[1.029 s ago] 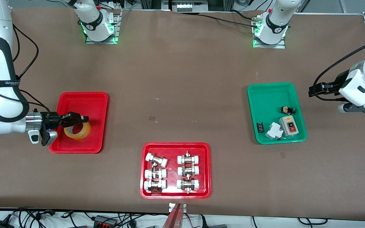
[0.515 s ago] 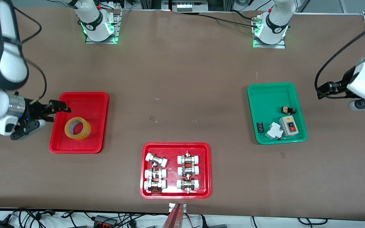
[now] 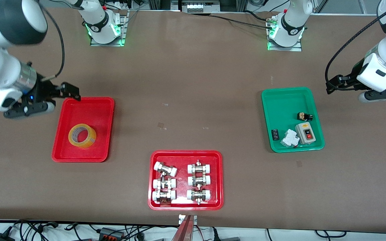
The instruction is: Left arm passes tape to right arm into tray
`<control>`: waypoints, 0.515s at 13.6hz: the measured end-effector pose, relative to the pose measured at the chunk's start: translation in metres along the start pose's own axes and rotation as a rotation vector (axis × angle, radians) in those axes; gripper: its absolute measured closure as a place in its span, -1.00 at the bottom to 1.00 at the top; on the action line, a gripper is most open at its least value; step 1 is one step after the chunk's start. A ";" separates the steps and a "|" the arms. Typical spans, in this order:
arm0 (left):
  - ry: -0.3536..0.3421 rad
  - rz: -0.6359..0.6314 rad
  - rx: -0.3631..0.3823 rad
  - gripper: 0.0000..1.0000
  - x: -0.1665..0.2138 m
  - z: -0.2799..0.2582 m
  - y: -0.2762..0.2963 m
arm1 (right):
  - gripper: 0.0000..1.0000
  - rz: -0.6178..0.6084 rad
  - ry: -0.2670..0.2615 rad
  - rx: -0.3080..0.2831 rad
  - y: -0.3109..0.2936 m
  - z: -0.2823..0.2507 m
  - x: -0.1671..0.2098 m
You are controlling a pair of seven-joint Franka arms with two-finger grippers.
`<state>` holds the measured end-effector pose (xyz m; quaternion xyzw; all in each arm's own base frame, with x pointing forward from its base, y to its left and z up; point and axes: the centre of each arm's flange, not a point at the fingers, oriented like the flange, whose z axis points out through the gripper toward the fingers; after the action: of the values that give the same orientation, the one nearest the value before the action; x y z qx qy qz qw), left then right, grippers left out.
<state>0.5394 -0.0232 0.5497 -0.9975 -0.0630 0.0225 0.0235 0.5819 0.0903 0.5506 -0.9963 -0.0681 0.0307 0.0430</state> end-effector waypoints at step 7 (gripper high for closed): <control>0.028 -0.004 -0.051 -1.00 -0.003 -0.012 -0.008 | -1.00 0.070 0.031 -0.077 0.004 -0.037 -0.050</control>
<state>0.5356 -0.0160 0.5622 -0.9979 -0.0650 0.0069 -0.0010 0.5358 0.0769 0.5895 -0.9993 -0.0336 0.0143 0.0044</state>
